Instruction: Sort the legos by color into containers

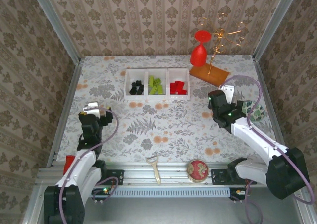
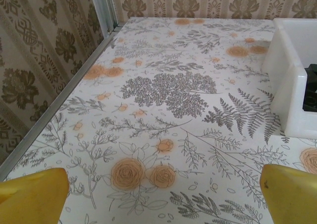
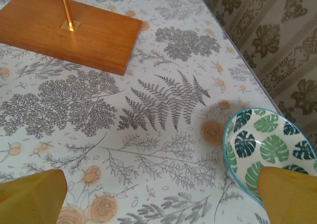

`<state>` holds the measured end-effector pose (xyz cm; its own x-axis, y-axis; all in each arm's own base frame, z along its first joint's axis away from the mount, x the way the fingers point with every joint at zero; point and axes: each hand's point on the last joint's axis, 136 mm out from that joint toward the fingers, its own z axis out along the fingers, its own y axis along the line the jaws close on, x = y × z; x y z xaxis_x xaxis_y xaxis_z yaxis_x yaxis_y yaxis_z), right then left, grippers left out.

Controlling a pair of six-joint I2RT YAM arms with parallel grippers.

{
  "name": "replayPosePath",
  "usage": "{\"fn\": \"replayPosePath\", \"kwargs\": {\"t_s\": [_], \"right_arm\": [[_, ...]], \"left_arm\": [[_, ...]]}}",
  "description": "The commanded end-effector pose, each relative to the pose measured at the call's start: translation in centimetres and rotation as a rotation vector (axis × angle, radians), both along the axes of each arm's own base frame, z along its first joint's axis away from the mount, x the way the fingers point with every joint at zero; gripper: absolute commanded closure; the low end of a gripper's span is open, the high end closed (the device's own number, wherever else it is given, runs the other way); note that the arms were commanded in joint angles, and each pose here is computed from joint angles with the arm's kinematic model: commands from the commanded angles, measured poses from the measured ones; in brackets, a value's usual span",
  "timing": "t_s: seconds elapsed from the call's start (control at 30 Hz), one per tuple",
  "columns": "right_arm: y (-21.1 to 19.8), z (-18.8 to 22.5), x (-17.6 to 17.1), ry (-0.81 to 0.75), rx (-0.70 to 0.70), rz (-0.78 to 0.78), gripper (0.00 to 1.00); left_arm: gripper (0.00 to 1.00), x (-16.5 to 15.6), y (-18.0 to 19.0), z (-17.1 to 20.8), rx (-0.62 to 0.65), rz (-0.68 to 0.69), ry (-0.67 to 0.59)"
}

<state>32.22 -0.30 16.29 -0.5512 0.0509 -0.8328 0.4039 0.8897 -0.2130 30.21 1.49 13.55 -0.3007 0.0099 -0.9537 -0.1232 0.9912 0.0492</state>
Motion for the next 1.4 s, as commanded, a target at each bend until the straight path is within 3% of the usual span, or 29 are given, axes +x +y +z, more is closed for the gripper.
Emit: {"fn": "replayPosePath", "kwargs": {"t_s": [0.0, 0.73, 0.9, 1.1, 1.37], "right_arm": [[-0.6, 2.0, 1.1, -0.141, -0.026, 0.005, 0.00], [-2.2, -0.5, 4.3, -0.275, 0.072, 0.121, 0.00], [-1.6, -1.2, 5.5, -0.308, 0.048, 0.210, 0.00], [-1.1, -3.2, 6.5, -0.318, 0.114, 0.307, 0.00], [0.7, -6.5, 7.8, -0.240, 0.183, 0.446, 0.00]], "left_arm": [[0.00, 0.9, 0.0, 1.1, 0.027, -0.028, -0.073], [0.00, 6.6, -0.8, -1.5, -0.007, -0.157, -0.164], [0.00, 7.8, -0.8, -2.9, -0.074, -0.218, -0.107], [0.00, 9.2, -3.5, -3.4, -0.038, -0.356, -0.014], [0.00, 9.3, -3.8, -3.5, -0.023, -0.360, -0.010]]}}
